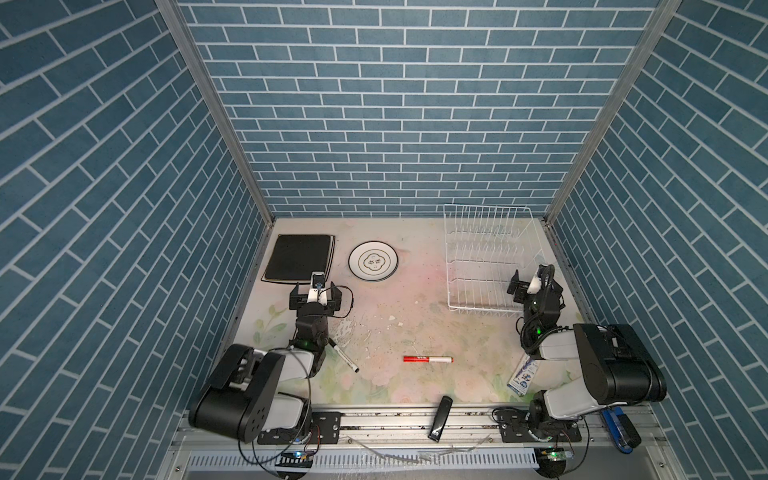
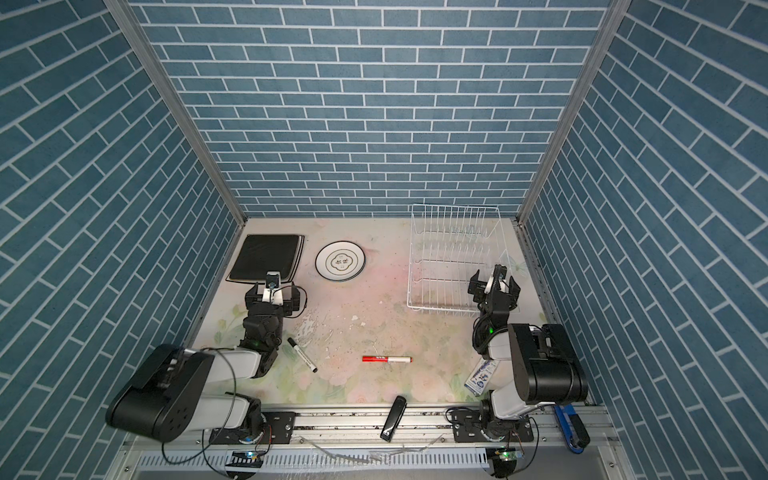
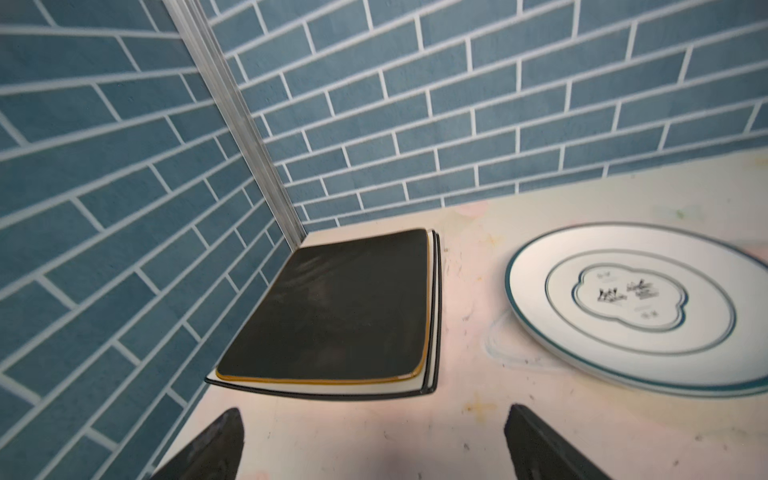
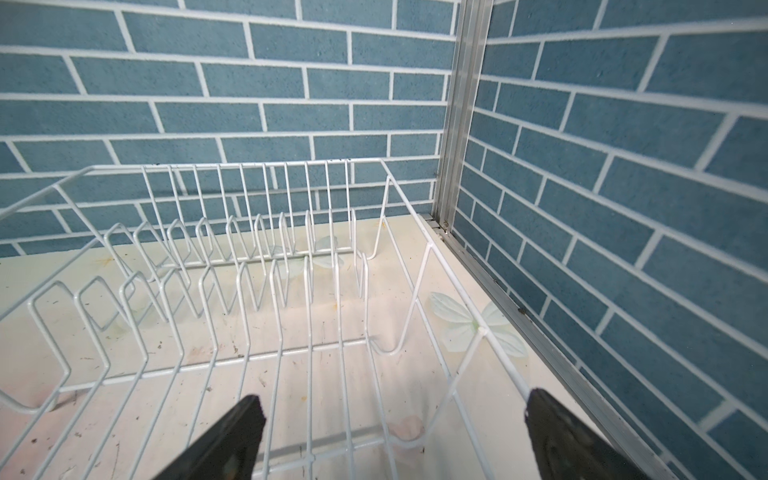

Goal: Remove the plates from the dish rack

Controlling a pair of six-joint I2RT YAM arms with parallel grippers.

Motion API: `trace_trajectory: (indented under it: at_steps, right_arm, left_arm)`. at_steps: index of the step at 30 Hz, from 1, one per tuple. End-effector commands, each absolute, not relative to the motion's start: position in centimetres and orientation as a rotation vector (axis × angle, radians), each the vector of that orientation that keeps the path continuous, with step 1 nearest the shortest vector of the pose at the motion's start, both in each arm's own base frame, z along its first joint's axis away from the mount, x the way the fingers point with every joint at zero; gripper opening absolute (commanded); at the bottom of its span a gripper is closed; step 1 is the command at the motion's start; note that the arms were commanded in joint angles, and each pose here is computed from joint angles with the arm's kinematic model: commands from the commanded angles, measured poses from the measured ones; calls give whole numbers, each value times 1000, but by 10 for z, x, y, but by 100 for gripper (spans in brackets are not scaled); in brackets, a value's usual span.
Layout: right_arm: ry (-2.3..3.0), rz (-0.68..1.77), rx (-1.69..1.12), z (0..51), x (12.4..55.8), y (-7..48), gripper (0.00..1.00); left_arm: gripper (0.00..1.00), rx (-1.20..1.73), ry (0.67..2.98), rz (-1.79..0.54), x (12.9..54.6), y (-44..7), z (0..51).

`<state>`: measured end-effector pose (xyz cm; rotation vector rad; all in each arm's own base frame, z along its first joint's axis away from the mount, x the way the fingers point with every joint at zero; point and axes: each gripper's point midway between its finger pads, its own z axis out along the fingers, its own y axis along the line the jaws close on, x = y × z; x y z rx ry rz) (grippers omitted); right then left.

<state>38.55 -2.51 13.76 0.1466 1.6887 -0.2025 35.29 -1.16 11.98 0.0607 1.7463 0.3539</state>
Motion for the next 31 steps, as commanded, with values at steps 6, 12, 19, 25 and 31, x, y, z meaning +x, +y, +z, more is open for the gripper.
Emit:
trace_trajectory:
  at_steps: [6,12,19,25,31]
  right_arm:
    - [1853,-233,108,97,383,-26,99]
    - [1865,-231,110,96,384,-27,99]
    - [1867,-228,110,96,385,-27,99]
    - [1900,-199,109,93,390,-27,99]
    - [1909,-190,121,92,390,-30,99]
  left_arm:
    - [100,-68,1721,322,360,12,112]
    - [100,-102,1899,198,389,26,97]
    - [100,-168,1822,230,375,36,102]
    - [100,-127,1893,242,388,30,97]
    - [100,-132,1861,244,383,30,101]
